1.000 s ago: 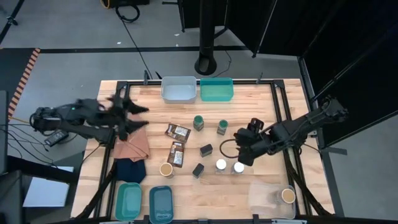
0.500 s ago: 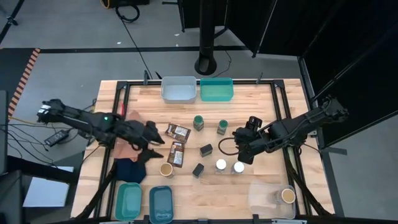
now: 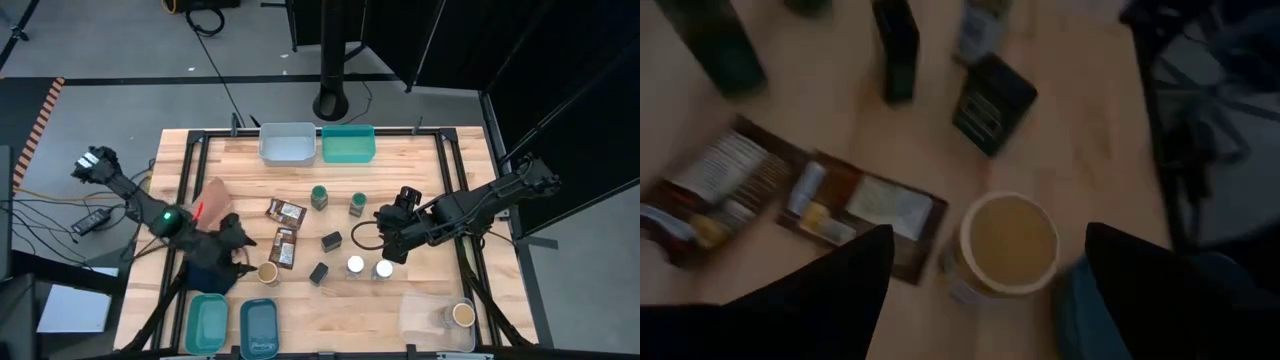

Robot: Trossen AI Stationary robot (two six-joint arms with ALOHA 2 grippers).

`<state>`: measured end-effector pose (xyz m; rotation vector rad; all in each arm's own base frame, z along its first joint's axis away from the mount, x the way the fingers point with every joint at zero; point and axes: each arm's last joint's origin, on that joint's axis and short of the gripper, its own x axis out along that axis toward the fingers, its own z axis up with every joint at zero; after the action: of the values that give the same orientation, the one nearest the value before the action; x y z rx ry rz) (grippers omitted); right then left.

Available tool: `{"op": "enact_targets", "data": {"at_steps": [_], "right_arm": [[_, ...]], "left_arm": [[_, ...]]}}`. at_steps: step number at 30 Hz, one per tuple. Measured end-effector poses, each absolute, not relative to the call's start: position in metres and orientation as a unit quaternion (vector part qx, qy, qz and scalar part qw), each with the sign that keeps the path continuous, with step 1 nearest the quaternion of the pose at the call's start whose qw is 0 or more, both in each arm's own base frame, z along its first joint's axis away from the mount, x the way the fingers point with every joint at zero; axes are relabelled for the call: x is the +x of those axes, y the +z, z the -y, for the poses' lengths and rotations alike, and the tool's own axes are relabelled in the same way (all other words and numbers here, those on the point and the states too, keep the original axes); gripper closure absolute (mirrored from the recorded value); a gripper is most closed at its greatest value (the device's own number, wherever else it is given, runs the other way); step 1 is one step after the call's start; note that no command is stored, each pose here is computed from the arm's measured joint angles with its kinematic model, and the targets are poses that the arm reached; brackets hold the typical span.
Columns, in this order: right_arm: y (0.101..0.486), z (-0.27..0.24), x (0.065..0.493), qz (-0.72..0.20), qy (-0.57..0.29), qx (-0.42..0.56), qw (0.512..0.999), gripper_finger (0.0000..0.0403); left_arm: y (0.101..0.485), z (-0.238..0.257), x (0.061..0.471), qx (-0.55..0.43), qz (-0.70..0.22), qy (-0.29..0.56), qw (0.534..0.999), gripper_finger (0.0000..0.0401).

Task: Sort spices by type
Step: Put the gold spice bottle into the transparent bin

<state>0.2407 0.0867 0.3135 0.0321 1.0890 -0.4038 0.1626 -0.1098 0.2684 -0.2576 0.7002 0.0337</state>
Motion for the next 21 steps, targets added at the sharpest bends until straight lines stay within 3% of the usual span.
{"op": "enact_targets", "data": {"at_steps": [10, 21], "right_arm": [[0.314, -0.084, 0.242, -0.511, -0.197, 0.019, 0.837, 0.0050], [0.316, -0.077, 0.251, -0.487, -0.202, 0.045, 0.849, 0.0050]], "left_arm": [[0.251, 0.141, 0.148, -0.106, -0.331, 0.031, 0.937, 0.0066], [0.198, 0.149, 0.126, -0.129, -0.297, 0.034, 0.945, 0.0066]]}}
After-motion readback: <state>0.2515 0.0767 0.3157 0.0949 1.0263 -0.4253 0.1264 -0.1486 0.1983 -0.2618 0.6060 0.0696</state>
